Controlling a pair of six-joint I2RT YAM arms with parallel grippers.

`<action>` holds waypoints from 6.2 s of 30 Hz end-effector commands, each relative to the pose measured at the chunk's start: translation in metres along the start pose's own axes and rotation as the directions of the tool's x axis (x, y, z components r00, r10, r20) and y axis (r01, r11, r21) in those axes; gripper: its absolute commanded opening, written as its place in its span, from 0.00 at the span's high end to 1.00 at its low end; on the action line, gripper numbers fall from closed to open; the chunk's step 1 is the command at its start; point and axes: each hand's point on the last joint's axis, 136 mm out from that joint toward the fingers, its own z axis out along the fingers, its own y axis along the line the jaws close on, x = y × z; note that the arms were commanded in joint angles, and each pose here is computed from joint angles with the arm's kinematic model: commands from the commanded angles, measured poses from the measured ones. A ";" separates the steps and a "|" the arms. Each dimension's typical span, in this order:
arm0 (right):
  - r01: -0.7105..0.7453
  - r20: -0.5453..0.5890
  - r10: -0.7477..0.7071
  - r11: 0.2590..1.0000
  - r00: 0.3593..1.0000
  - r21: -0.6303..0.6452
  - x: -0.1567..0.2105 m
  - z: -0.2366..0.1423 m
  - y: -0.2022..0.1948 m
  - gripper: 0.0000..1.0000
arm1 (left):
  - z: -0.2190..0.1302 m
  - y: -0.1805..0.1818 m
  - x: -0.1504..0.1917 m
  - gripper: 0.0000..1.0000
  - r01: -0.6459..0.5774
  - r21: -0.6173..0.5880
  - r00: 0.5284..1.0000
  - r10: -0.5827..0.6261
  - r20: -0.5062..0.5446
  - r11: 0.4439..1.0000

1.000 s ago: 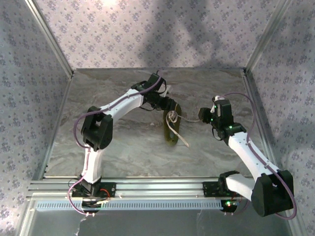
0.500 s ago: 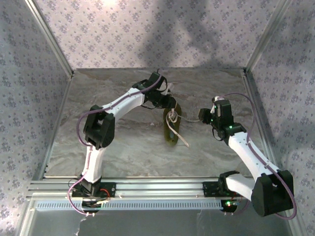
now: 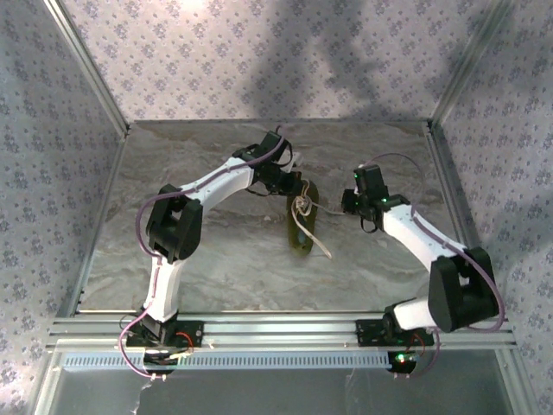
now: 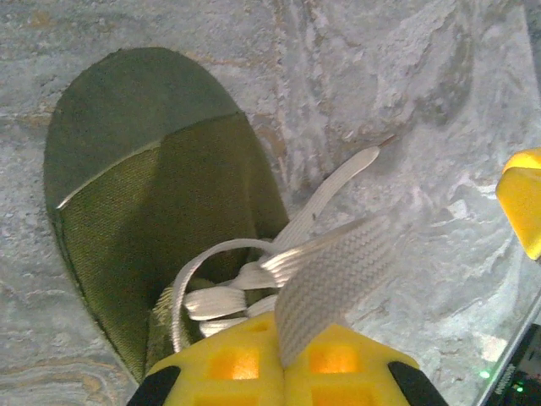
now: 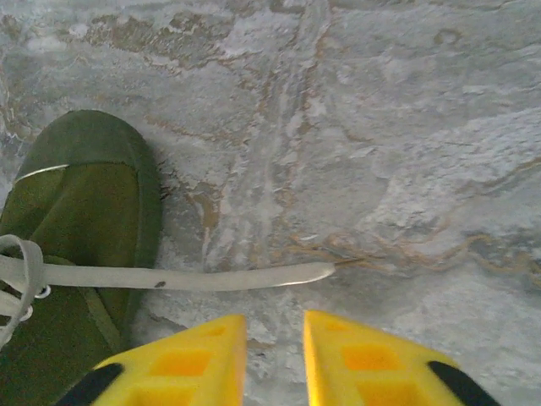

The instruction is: Tie the shoes

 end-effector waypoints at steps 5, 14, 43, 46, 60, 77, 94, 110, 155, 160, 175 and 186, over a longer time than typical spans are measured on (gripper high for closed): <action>0.070 -0.116 -0.083 0.991 0.990 -0.111 0.034 0.026 0.051 0.91 | -0.028 0.002 -0.006 1.00 -0.032 -0.033 0.998 0.034 0.053 0.999; 0.085 -0.234 -0.117 0.986 0.965 -0.141 0.074 0.054 0.069 0.97 | -0.032 0.005 0.000 1.00 -0.043 -0.030 0.997 0.045 0.057 0.999; -0.142 -0.202 0.185 0.967 0.962 0.212 0.022 0.073 -0.031 0.52 | -0.032 0.012 0.011 1.00 -0.045 -0.032 0.998 0.046 0.050 0.998; -0.166 -0.224 0.207 0.968 0.952 0.189 0.024 0.081 -0.030 0.52 | -0.033 0.012 0.010 1.00 -0.045 -0.031 0.997 0.047 0.054 0.998; -0.206 -0.289 0.226 0.973 0.930 0.100 0.035 0.092 -0.022 0.69 | -0.030 0.012 0.010 1.00 -0.038 -0.022 0.998 0.039 0.050 0.999; -0.201 -0.120 0.226 0.961 0.967 0.189 0.011 0.047 -0.052 1.00 | -0.033 0.016 0.011 1.00 -0.033 -0.036 0.998 0.035 0.056 0.999; -0.069 -0.170 0.168 0.878 0.971 0.474 0.028 0.025 -0.116 1.00 | -0.037 0.025 0.013 1.00 -0.029 -0.024 0.999 0.030 0.045 0.999; 0.030 -0.264 0.106 0.884 0.959 0.466 0.045 0.025 -0.102 0.90 | -0.013 0.031 0.027 1.00 -0.013 0.005 0.998 0.014 -0.053 1.000; 0.388 -0.092 -0.497 0.768 0.863 -0.509 0.155 0.010 0.109 0.76 | -0.013 0.023 0.023 1.00 -0.022 0.011 0.999 0.022 -0.047 1.000; 0.434 -0.047 -0.518 0.759 0.854 -0.485 0.142 -0.009 0.115 0.96 | -0.015 0.021 0.022 1.00 -0.033 0.011 0.999 0.033 -0.037 0.999; 0.479 -0.241 -0.538 0.837 0.808 -0.263 0.125 -0.011 0.080 1.00 | -0.024 0.015 0.017 1.00 -0.059 0.008 0.998 0.059 -0.007 0.998; 0.382 -0.268 -0.391 0.920 0.880 -0.087 0.107 -0.009 0.047 1.00 | -0.024 0.015 0.018 1.00 -0.062 0.006 0.998 0.062 -0.010 0.998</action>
